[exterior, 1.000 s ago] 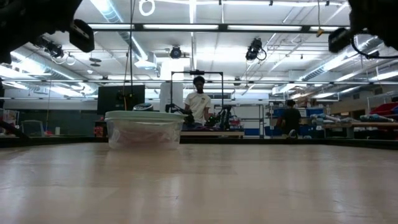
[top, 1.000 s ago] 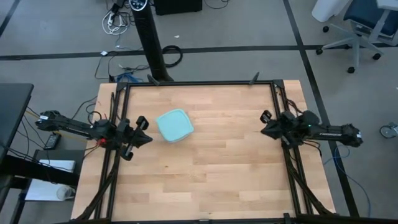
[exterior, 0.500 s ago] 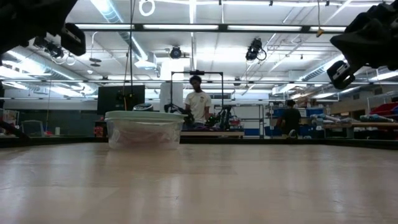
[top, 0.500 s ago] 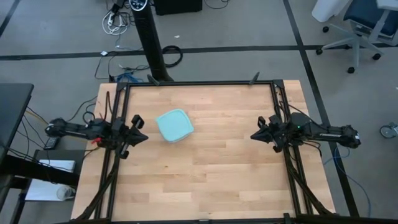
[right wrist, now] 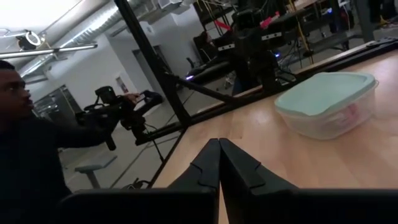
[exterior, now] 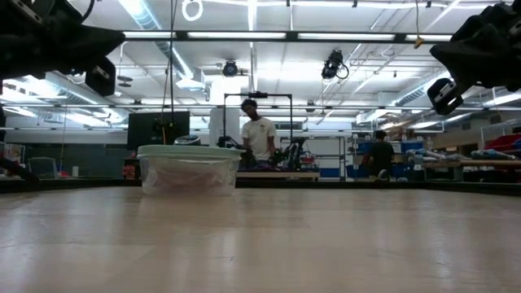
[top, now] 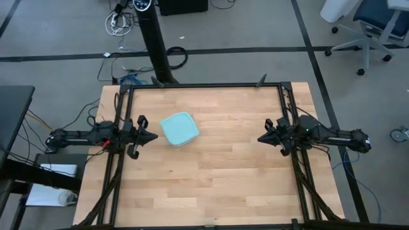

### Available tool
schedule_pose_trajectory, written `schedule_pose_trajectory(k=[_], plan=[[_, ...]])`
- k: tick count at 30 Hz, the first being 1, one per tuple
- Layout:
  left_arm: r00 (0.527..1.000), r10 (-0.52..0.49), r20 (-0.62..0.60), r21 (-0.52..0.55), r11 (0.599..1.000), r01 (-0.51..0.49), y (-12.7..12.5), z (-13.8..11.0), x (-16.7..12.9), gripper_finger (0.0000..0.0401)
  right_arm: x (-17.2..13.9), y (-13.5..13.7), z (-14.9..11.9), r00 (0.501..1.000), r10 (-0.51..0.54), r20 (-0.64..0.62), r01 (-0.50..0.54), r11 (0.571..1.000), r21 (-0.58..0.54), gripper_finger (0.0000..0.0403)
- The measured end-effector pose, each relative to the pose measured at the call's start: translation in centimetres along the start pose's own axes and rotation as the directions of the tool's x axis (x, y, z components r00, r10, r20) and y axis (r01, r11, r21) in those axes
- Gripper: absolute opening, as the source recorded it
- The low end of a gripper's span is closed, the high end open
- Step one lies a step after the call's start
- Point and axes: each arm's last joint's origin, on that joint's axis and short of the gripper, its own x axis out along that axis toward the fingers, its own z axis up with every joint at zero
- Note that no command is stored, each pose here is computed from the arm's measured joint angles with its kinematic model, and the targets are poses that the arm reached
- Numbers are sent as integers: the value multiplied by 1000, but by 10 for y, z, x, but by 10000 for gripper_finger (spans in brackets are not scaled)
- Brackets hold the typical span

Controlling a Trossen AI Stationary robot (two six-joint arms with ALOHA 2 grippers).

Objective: Roll bandage
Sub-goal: Return to Home Position

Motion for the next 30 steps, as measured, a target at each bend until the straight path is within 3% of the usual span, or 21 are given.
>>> schedule_pose_trajectory(k=[7, 30], plan=[[998, 61, 14, 12, 998, -61, 6, 1, 0, 5, 0, 0, 0, 1000, 0, -1, 0, 1000, 0, 4], [998, 58, 12, 11, 998, -58, 6, 1, 0, 5, 0, 0, 0, 1000, -1, -1, 1, 1000, 1, 8]])
